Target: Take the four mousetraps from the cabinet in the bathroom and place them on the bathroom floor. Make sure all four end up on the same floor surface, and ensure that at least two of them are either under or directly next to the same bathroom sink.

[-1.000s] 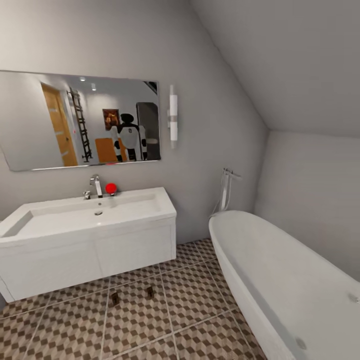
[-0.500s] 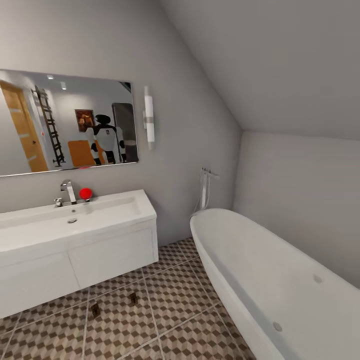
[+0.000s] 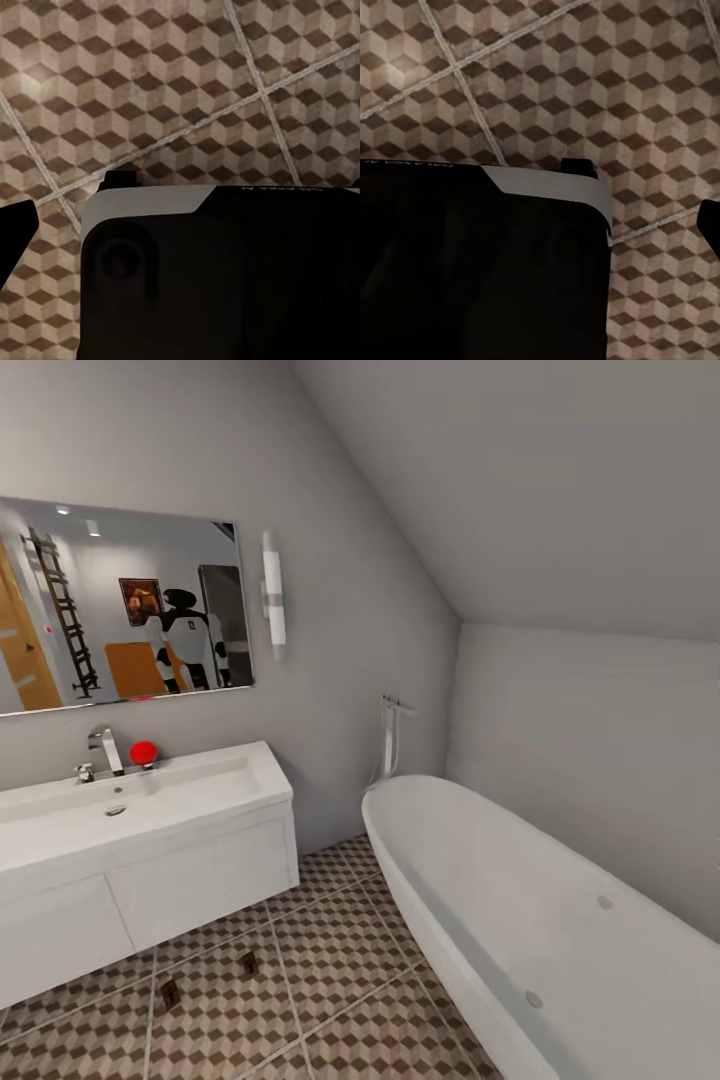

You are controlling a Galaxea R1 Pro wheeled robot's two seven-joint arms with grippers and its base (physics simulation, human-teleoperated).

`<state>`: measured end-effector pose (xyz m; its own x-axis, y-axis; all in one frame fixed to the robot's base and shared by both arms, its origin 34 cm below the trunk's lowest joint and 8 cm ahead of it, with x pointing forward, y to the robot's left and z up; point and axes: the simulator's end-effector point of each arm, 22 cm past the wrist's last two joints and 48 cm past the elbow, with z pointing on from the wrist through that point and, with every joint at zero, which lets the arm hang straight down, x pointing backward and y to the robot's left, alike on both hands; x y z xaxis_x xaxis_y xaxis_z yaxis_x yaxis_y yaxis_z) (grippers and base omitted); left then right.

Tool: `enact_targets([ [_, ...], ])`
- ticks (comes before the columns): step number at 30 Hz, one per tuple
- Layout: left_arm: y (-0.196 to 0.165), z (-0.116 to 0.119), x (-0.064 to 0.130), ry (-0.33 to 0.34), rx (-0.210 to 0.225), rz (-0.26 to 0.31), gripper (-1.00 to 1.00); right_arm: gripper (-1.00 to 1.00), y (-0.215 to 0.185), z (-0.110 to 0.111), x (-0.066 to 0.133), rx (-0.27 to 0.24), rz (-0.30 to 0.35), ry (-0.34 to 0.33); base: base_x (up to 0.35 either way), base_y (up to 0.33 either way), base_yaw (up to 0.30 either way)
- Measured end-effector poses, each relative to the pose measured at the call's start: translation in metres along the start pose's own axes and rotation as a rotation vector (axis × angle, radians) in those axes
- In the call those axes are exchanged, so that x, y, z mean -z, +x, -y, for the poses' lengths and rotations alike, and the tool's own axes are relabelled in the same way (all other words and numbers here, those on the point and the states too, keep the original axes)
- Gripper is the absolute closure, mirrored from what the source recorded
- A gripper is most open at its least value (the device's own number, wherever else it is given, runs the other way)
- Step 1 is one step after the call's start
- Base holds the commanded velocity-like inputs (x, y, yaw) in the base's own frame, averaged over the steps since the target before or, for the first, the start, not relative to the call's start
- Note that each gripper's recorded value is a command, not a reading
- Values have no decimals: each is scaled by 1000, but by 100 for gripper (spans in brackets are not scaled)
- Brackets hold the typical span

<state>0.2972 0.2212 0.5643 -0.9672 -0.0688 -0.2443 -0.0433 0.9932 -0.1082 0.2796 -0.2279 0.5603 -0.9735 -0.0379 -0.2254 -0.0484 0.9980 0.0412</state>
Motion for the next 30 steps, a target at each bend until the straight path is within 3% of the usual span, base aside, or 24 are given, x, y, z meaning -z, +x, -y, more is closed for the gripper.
enact_targets([
  [12, 0, 0, 0, 0, -4, 0, -100, -100, -3, 2, 0, 6, 13, 2, 0, 0, -29],
  [30, 0, 0, 0, 0, -2, 0, -100, -100, -3, 6, 0, 0, 13, 8, 0, 0, -218],
])
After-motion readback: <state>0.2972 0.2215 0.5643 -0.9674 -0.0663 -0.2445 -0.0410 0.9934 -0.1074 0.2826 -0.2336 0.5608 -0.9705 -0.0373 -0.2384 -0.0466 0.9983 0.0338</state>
